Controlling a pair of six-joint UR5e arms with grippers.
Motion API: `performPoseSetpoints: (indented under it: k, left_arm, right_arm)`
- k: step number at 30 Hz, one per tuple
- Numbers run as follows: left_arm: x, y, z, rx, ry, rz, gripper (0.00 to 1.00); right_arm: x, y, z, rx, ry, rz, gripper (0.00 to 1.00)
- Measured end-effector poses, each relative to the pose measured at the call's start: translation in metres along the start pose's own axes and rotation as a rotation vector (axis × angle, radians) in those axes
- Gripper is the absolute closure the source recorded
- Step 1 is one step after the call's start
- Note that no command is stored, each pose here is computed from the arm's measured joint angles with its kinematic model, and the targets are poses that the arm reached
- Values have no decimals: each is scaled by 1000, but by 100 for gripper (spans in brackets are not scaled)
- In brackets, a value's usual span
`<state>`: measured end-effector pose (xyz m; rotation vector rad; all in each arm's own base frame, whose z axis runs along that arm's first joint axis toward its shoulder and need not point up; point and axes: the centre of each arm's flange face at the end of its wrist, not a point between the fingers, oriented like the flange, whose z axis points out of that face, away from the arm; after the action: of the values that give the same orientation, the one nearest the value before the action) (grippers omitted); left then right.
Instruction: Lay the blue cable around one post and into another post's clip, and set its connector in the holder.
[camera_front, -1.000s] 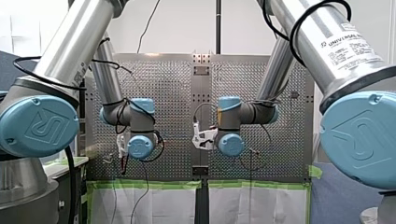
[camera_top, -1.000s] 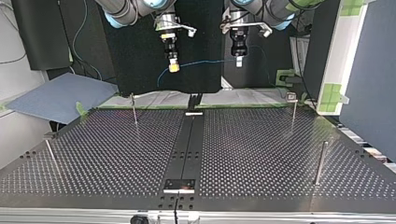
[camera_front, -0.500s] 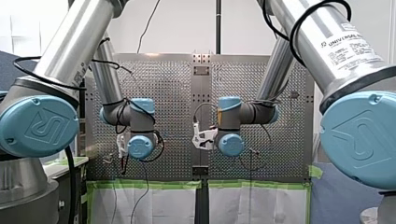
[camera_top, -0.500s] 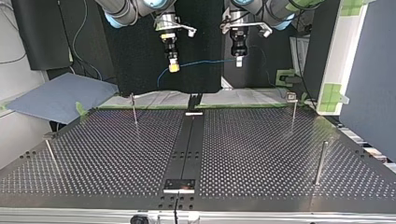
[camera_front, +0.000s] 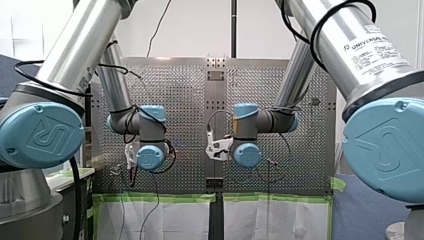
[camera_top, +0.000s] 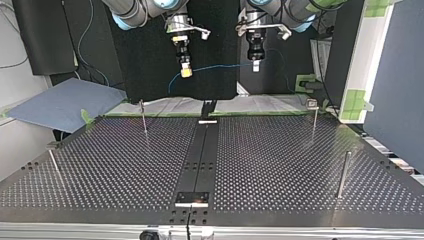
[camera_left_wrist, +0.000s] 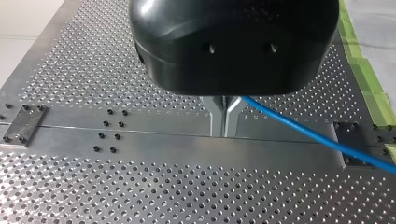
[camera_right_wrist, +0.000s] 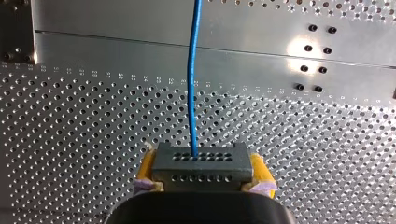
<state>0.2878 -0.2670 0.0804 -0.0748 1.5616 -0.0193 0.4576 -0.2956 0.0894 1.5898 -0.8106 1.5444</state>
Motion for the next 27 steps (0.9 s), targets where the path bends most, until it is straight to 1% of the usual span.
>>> performPoseSetpoints:
  k: [1, 27]
  left_arm:
    - [0, 0, 0, 0, 0, 0, 96]
    - [0, 0, 0, 0, 0, 0, 96]
  right_arm:
    - [0, 0, 0, 0, 0, 0, 100]
    - [0, 0, 0, 0, 0, 0, 100]
